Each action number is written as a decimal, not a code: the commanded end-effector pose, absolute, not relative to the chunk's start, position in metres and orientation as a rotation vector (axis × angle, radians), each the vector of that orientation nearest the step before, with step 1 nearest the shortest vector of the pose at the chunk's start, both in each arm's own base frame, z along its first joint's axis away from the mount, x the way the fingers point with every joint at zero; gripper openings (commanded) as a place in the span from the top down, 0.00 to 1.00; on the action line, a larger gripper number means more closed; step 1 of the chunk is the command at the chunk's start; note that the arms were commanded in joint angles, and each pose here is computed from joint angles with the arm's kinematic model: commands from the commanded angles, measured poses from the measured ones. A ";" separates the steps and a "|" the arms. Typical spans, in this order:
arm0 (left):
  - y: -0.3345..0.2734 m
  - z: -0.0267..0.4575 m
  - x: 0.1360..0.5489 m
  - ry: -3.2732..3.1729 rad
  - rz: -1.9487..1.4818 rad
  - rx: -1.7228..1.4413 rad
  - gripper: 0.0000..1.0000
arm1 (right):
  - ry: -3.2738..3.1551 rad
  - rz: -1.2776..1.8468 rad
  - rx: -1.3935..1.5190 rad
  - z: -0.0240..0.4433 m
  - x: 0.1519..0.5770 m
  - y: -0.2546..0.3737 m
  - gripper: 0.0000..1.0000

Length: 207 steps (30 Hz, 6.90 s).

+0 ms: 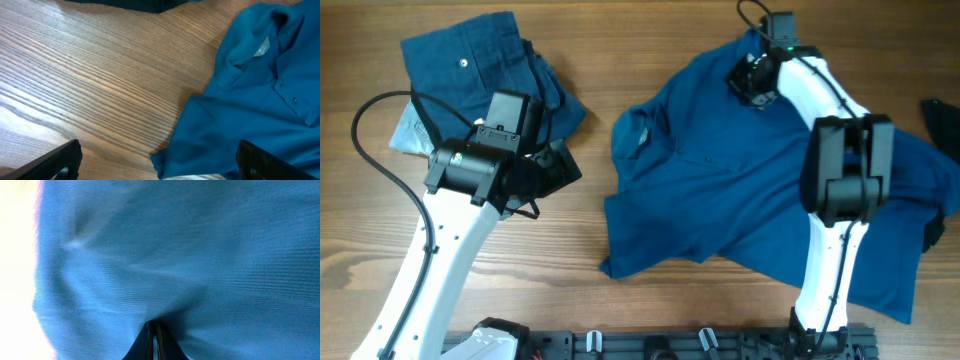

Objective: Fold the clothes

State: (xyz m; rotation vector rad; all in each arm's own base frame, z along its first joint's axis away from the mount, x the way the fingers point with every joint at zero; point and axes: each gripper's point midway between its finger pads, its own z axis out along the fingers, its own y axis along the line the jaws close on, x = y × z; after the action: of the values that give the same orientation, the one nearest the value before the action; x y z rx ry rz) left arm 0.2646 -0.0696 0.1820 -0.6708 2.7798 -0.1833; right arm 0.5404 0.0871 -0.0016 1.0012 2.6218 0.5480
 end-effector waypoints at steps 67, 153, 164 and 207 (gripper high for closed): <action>-0.072 0.182 0.270 2.777 -0.206 -0.617 0.00 | 2.554 0.075 1.246 0.134 0.394 -0.188 0.34; -0.207 0.091 0.205 3.038 -0.987 -0.250 0.96 | 2.454 -0.070 2.179 0.039 0.171 -0.236 0.06; -0.207 0.091 0.205 3.038 -0.988 -0.251 0.96 | 2.374 0.006 2.260 -0.008 0.147 -0.224 0.34; -0.208 0.152 0.344 2.495 -1.088 -0.183 0.95 | 1.991 0.284 1.758 0.134 0.339 -0.275 0.96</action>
State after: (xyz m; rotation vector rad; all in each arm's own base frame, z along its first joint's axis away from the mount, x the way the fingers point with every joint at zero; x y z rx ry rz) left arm 0.3288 -0.2082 0.1616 -0.1923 2.4996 -1.1219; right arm 0.3359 -0.2674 0.1480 1.7143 1.9962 0.3001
